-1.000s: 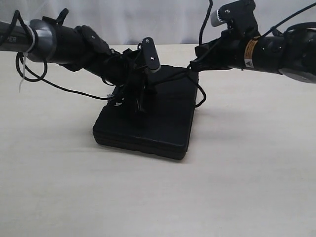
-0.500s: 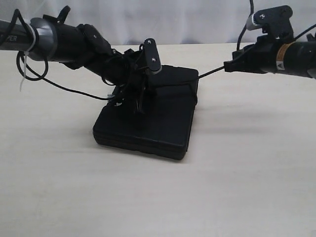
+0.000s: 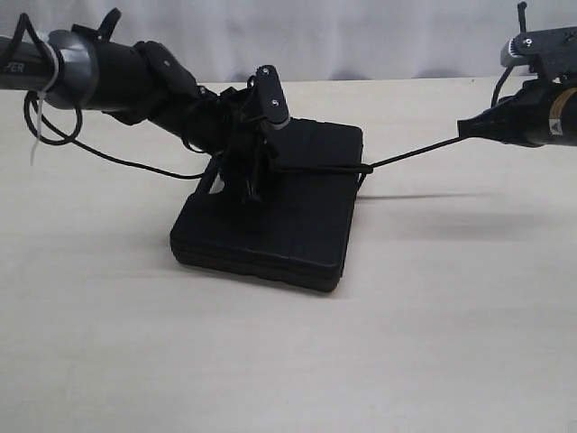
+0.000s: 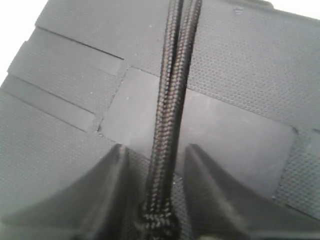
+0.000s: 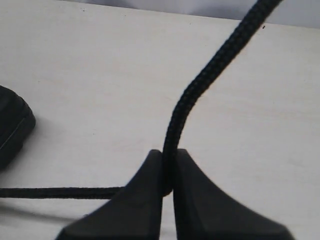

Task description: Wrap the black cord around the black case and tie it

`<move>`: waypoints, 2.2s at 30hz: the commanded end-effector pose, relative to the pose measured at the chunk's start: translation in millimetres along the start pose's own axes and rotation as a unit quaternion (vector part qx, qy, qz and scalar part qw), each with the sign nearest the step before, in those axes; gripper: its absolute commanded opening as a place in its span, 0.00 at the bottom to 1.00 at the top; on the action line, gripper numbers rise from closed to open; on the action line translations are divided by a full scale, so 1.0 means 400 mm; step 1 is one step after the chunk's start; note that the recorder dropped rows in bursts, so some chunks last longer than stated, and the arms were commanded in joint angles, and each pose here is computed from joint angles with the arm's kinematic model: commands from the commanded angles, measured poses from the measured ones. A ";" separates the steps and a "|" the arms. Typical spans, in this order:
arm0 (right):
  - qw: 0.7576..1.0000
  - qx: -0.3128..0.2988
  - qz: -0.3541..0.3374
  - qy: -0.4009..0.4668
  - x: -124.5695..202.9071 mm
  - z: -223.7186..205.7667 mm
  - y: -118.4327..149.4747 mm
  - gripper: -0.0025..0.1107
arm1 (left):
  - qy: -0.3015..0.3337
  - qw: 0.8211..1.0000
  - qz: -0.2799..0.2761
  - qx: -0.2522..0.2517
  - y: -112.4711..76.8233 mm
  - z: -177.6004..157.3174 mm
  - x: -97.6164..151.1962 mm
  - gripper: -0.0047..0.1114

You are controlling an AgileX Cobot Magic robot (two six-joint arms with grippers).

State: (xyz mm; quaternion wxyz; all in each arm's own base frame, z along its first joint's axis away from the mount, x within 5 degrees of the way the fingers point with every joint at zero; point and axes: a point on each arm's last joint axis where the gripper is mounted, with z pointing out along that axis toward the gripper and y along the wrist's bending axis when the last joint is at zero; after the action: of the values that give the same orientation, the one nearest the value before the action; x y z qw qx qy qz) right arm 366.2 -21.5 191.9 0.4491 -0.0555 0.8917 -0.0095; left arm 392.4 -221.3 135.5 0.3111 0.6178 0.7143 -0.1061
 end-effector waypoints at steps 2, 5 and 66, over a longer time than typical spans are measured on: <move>1.000 0.016 0.004 0.000 -0.007 -0.007 -0.017 0.06 | 0.019 1.000 0.017 0.004 -0.017 0.016 0.015 0.40; 1.000 0.012 0.005 -0.003 -0.008 -0.007 -0.016 0.06 | -0.010 0.999 -0.015 -0.027 -0.019 0.019 -0.019 0.40; 0.998 -0.033 0.041 0.025 0.120 -0.100 0.038 0.06 | -0.010 0.992 -0.101 -0.071 -0.010 0.008 -0.039 0.04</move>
State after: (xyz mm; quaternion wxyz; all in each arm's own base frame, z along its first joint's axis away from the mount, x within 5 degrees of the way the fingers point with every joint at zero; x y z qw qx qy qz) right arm 304.7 -11.2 174.5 0.4204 -0.0334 0.9060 0.0370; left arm 393.9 -228.0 149.1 0.3523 0.4962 0.7875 -0.0976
